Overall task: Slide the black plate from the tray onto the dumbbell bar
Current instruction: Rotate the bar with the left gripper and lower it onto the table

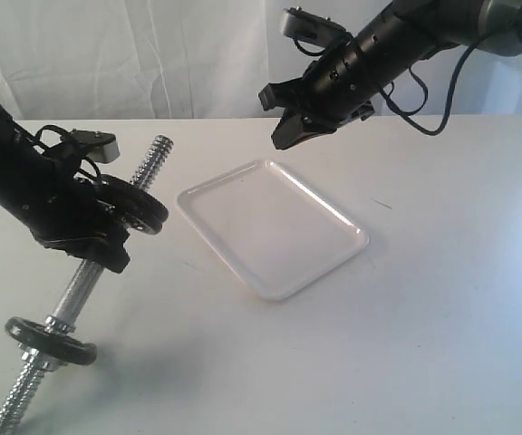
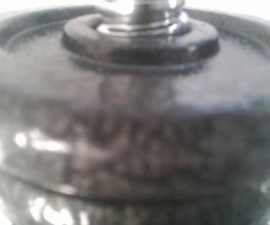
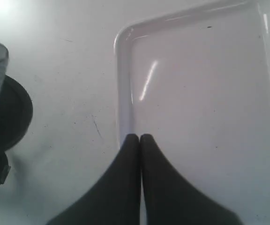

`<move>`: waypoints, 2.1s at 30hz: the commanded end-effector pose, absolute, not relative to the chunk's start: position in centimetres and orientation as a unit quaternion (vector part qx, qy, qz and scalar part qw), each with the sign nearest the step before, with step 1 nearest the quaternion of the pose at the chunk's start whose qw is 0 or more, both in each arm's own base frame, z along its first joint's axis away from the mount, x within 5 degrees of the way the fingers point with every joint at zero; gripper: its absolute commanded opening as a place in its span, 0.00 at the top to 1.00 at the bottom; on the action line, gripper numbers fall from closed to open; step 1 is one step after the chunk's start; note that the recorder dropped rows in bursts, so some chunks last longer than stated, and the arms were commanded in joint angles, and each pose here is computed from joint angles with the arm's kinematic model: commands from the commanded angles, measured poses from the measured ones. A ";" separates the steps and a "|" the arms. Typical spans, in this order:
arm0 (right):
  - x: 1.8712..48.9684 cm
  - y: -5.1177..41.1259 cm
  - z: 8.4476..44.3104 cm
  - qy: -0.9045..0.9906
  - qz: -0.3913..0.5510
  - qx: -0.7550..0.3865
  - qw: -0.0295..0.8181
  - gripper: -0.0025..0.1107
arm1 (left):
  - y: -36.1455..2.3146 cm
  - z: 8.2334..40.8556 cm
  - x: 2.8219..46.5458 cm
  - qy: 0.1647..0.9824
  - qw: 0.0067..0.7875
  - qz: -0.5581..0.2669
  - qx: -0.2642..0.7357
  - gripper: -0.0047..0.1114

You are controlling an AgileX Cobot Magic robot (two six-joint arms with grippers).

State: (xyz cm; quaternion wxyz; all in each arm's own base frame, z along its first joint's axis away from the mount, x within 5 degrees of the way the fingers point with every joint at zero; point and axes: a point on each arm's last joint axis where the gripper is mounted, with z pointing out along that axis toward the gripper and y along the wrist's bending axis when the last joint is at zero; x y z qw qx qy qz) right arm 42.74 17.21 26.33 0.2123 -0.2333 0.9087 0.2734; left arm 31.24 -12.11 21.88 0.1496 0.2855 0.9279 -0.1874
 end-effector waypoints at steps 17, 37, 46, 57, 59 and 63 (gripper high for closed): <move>42.5 17.1 26.1 0.916 0.270 -0.230 0.189 0.98 | -12.8 25.6 33.4 0.918 0.221 -0.314 -0.102 0.96; 42.3 17.0 26.0 0.917 0.270 -0.234 0.180 0.98 | -13.3 23.0 34.1 0.878 0.159 -0.361 -0.272 0.96; 42.3 17.0 26.0 0.917 0.271 -0.234 0.177 0.98 | -13.6 22.0 33.8 0.882 0.113 -0.360 -0.284 0.96; 42.1 17.0 25.9 0.917 0.272 -0.236 0.169 0.98 | -13.3 21.5 33.8 0.891 0.117 -0.340 -0.277 0.96; 42.1 17.0 25.9 0.917 0.272 -0.236 0.169 0.98 | -13.4 21.2 33.7 0.893 0.107 -0.339 -0.276 0.96; 42.1 17.0 25.9 0.917 0.272 -0.237 0.168 0.98 | -13.5 21.0 33.5 0.896 0.091 -0.338 -0.272 0.96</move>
